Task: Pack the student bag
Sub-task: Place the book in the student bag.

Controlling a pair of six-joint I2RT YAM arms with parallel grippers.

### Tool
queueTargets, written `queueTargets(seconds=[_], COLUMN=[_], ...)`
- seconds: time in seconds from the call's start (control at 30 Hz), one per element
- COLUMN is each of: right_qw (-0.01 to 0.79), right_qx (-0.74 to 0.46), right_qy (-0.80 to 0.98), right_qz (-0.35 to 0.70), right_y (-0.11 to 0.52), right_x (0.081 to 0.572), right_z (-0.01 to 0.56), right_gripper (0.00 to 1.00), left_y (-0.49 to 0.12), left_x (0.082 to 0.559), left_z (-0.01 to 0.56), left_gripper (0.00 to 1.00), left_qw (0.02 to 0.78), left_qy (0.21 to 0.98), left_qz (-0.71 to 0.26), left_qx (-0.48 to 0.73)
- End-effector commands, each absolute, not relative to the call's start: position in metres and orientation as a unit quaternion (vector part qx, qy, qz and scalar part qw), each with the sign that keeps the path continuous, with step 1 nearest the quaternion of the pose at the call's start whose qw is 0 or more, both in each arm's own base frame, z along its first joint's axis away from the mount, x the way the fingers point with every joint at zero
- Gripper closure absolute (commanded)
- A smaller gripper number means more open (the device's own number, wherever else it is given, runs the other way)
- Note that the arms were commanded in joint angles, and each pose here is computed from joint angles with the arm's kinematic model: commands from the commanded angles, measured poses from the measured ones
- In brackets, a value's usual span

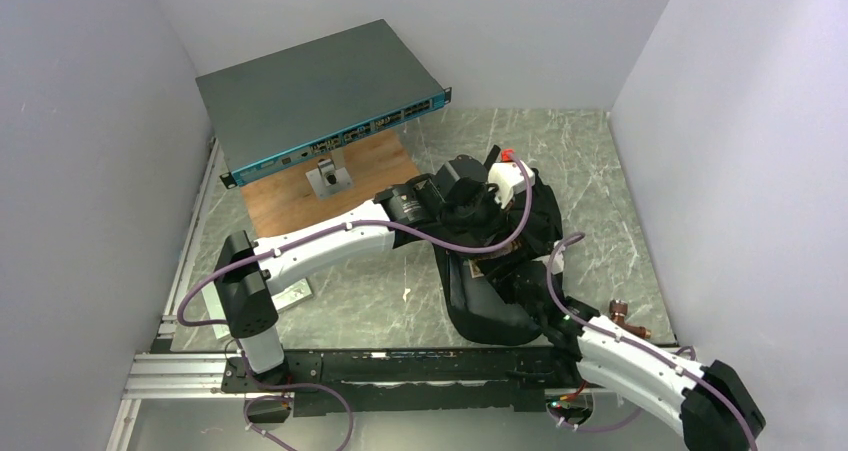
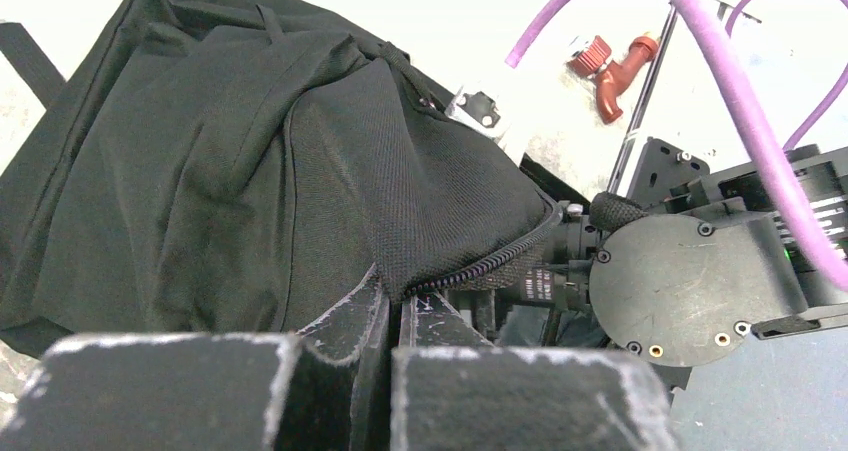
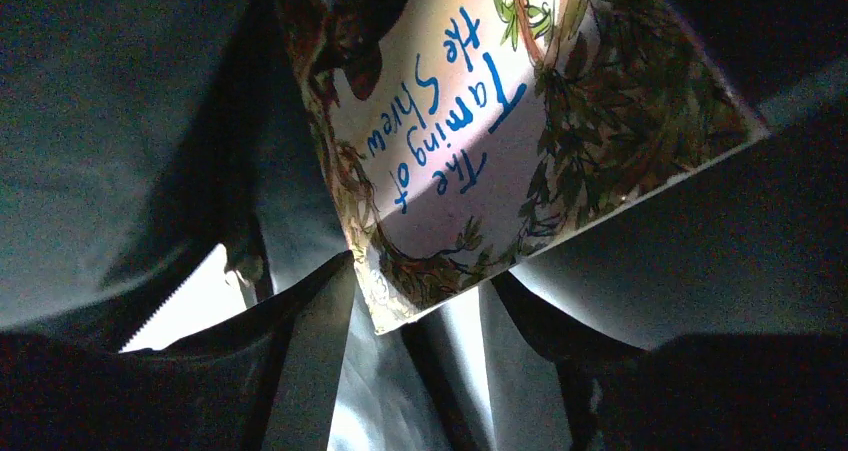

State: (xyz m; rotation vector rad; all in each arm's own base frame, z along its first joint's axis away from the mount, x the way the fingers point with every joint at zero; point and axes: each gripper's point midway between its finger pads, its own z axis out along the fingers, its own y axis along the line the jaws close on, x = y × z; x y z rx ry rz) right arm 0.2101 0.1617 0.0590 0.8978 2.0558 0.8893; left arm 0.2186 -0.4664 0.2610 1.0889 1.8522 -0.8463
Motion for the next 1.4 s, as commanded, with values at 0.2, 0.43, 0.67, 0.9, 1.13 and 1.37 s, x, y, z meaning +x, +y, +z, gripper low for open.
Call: queueTargets(seconds=[0.2, 0.43, 0.67, 0.9, 1.13, 1.37], right_qw=[0.486, 0.423, 0.33, 0.31, 0.454, 0.622], right_qx=[0.399, 0.321, 0.235, 0.235, 0.196, 0.251], right_qy=[0.676, 0.768, 0.866, 0.897, 0.843, 0.717], right_qz=[0.384, 0.358, 0.292, 0.21, 0.211, 0.191], right_y=[0.159, 0.184, 0.166, 0.107, 0.054, -0.01], right_x=[0.28, 0.264, 0.197, 0.142, 0.129, 0.134], right_z=[0.127, 0.094, 0.069, 0.106, 0.222, 0.314], right_gripper=[0.6, 0.41, 0.04, 0.06, 0.1, 0.12], left_y=[-0.48, -0.48, -0.477, -0.475, -0.481, -0.461], left_x=[0.212, 0.212, 0.213, 0.216, 0.211, 0.167], left_z=[0.304, 0.301, 0.292, 0.285, 0.266, 0.219], left_gripper=[1.0, 1.0, 1.0, 1.0, 0.99, 0.51], left_qw=[0.43, 0.426, 0.421, 0.414, 0.377, 0.306], left_qy=[0.703, 0.706, 0.71, 0.716, 0.727, 0.718], left_qz=[-0.384, -0.378, -0.367, -0.369, -0.393, -0.439], left_qx=[0.416, 0.421, 0.43, 0.424, 0.419, 0.445])
